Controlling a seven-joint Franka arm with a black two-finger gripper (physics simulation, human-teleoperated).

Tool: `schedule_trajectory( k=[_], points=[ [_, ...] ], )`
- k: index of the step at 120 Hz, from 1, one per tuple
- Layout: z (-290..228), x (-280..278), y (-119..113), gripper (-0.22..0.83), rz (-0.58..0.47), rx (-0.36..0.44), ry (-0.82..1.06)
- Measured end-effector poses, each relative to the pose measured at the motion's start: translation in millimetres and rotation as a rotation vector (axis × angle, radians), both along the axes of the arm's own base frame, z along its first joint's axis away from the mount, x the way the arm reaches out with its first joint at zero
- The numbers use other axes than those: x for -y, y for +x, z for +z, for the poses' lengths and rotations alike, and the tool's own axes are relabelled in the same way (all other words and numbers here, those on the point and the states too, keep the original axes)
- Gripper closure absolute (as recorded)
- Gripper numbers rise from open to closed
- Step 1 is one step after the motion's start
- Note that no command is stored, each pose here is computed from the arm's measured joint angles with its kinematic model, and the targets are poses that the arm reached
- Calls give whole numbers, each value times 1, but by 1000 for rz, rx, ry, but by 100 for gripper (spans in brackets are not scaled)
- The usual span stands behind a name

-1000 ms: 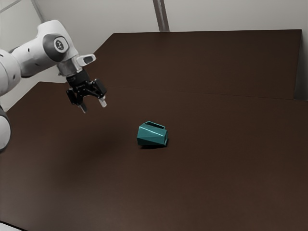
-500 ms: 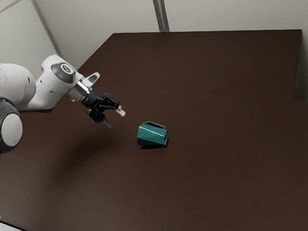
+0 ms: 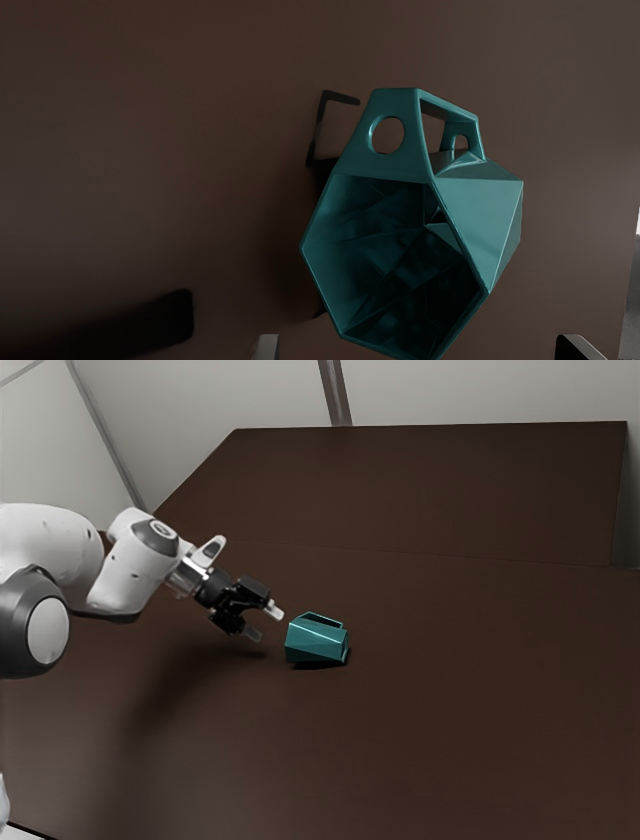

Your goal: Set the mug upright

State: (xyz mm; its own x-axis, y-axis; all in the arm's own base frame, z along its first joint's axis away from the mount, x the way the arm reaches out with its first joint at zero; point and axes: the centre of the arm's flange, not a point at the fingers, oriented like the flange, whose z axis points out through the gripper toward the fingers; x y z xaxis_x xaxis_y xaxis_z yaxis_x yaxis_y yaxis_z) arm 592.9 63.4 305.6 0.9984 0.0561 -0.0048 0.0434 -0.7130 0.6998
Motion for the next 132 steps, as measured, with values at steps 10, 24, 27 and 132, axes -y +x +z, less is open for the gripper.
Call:
schedule_trajectory(
  k=[10, 24, 27, 132],
  points=[
    [-4, 7, 1, 0, -9, 14, -11],
    [-11, 19, 4, 0, -18, 30, -30],
    [-11, 22, 5, 0, -20, 34, -34],
    [-26, 65, 10, 8, -52, 86, -102]
  ],
)
